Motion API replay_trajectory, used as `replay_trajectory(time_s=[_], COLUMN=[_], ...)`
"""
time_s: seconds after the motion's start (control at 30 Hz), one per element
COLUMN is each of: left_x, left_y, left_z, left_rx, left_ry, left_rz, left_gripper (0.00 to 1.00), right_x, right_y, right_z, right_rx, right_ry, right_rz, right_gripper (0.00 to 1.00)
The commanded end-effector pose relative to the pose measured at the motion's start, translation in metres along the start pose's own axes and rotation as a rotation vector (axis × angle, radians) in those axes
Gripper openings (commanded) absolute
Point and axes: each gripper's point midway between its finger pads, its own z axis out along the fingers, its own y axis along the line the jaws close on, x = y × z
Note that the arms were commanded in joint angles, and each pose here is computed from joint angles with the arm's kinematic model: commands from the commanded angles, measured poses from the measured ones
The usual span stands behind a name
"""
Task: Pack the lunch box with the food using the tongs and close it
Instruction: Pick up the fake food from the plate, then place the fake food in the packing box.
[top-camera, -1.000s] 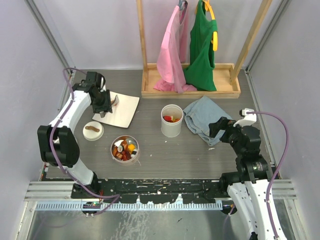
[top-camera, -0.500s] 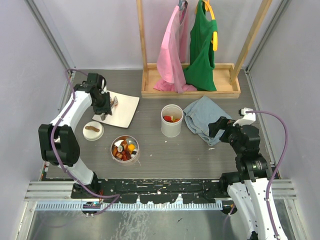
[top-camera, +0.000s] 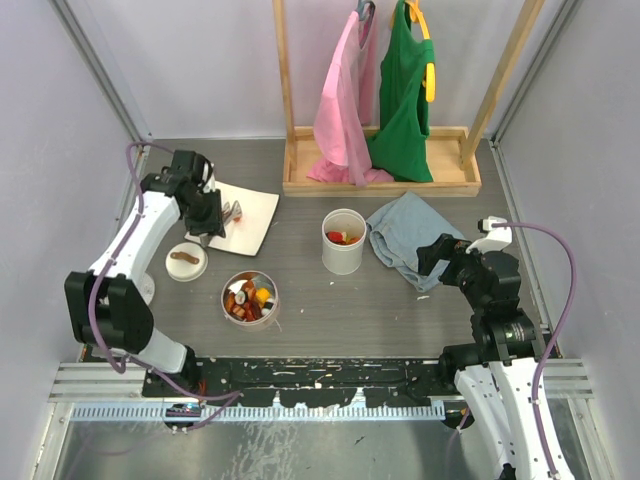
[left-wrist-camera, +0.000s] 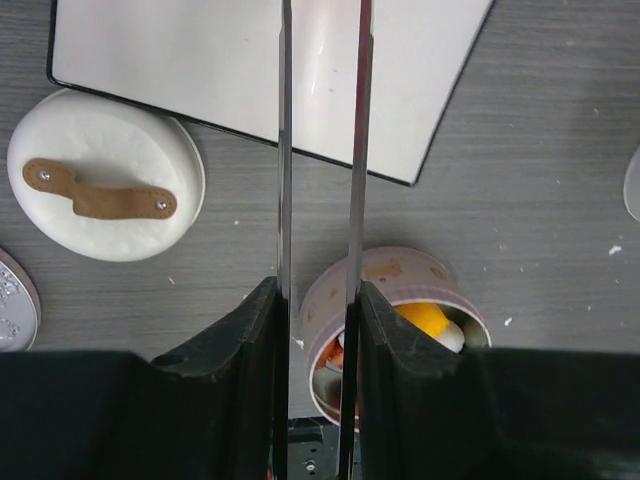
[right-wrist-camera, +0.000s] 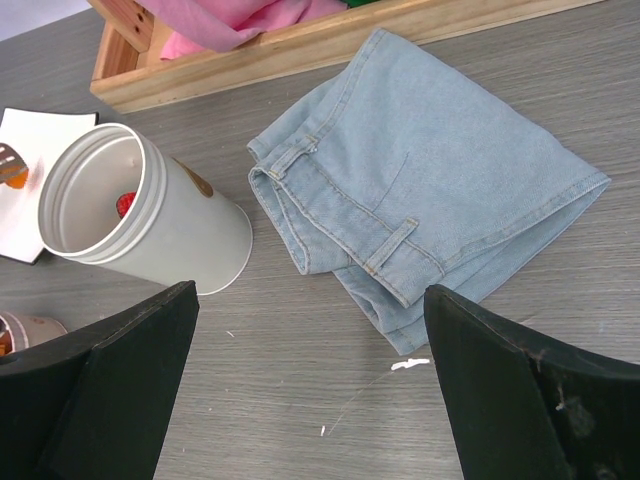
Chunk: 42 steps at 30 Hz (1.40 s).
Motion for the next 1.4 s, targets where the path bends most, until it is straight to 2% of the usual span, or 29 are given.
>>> replay_trajectory(time_s=[0.0, 0.17, 0.37, 0.63, 0.77, 0.87, 1.1, 1.37], left_x=[0.004, 0.024, 0.083, 0.156, 0.182, 0.196, 0.221, 0.231], left_y=[-0.017, -0.028, -0.050, -0.023, -0.021, -0.020, -0.024, -0.024], left_z=[-0.043, -0.069, -0.105, -0.137, -0.146, -0.149, -0.152, -0.149], left_rx=[0.057, 0.101, 0.228, 0.203, 0.249, 0.276, 0.339, 0.344], left_ry=[-0.078, -0.081, -0.052, -0.010, 0.012, 0.010, 0.091, 0.171], left_rz=[0.062, 0.090, 0.118, 0.088, 0.048, 0.025, 0.036, 0.069], left_gripper=[0.22, 0.22, 0.22, 0.22, 0.22, 0.22, 0.22, 0.23], right_x=[-0.017, -0.016, -0.016, -0.015, -0.015, -0.015, -0.012, -0.012], right_y=[0.009, 0.009, 0.008, 0.008, 0.008, 0.007, 0.007, 0.006], right_z=[-0.001, -0.001, -0.001, -0.001, -0.001, 0.000, 0.000, 0.000], right_rx=[-0.035, -0.034, -0.033, -0.031, -0.028, -0.023, -0.020, -0.018], right_ry=[-0.063, -0.063, -0.065, -0.061, -0.057, -0.052, -0.045, -0.042], right_rz=[0.000, 0.000, -0.001, 0.000, 0.000, 0.001, 0.000, 0.000], right_gripper=[1.00, 1.00, 1.00, 1.00, 1.00, 1.00, 1.00, 1.00])
